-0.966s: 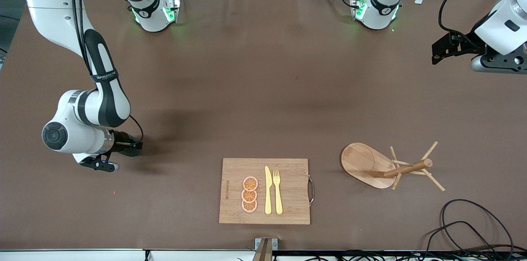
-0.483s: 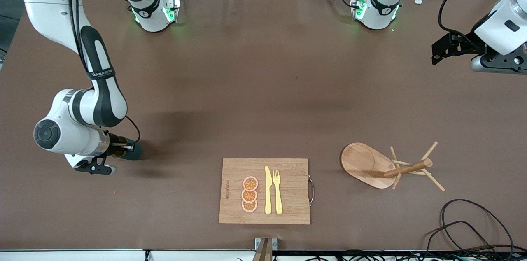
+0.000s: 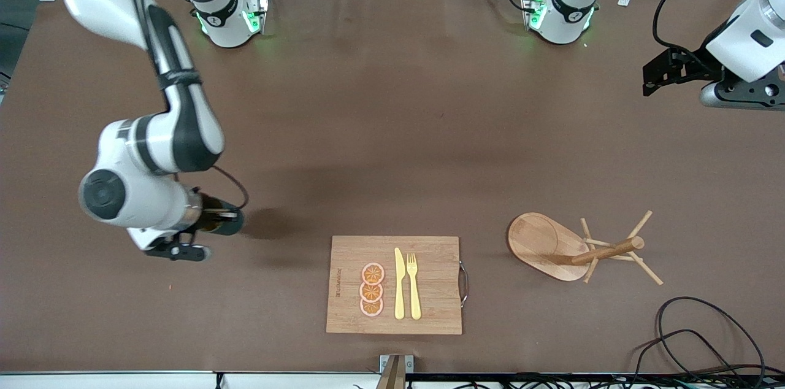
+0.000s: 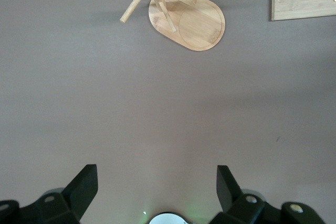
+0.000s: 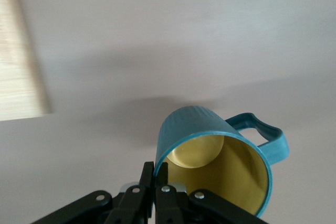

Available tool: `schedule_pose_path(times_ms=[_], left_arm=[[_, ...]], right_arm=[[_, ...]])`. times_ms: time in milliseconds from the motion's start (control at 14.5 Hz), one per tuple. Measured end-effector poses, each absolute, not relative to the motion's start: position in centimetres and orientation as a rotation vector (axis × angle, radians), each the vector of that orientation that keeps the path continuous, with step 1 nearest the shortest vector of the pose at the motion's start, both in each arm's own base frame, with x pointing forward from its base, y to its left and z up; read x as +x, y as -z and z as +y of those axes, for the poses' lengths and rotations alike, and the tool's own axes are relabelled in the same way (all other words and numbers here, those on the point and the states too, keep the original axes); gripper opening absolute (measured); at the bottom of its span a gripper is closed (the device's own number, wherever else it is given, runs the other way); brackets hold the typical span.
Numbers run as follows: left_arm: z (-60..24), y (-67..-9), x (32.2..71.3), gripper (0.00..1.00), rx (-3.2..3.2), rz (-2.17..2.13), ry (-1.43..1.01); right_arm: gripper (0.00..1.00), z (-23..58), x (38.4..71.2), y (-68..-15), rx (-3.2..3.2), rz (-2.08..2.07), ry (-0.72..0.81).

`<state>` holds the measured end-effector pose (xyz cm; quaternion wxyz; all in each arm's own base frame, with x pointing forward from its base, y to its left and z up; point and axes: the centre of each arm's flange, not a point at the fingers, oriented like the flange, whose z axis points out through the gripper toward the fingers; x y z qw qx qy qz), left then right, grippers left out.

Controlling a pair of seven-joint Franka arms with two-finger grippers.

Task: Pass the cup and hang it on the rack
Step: 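Carry the mug to mid-table and set it down with the right gripper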

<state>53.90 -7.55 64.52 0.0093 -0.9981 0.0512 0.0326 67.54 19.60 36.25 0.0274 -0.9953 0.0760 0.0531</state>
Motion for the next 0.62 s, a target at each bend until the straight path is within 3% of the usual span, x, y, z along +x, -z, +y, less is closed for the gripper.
schedule_pose_path(times_ms=[345,621], left_arm=[[-7.7,-64.5,53.9,1.0,-3.117,0.164,-0.103],[-7.8,-64.5,53.9,1.0,-3.118,0.167,-0.102]], right_arm=[[0.04,38.5,62.4,-38.0,-3.045,0.363,-0.047],[0.04,52.4,56.7,-33.1,-2.973,0.522,0.049]])
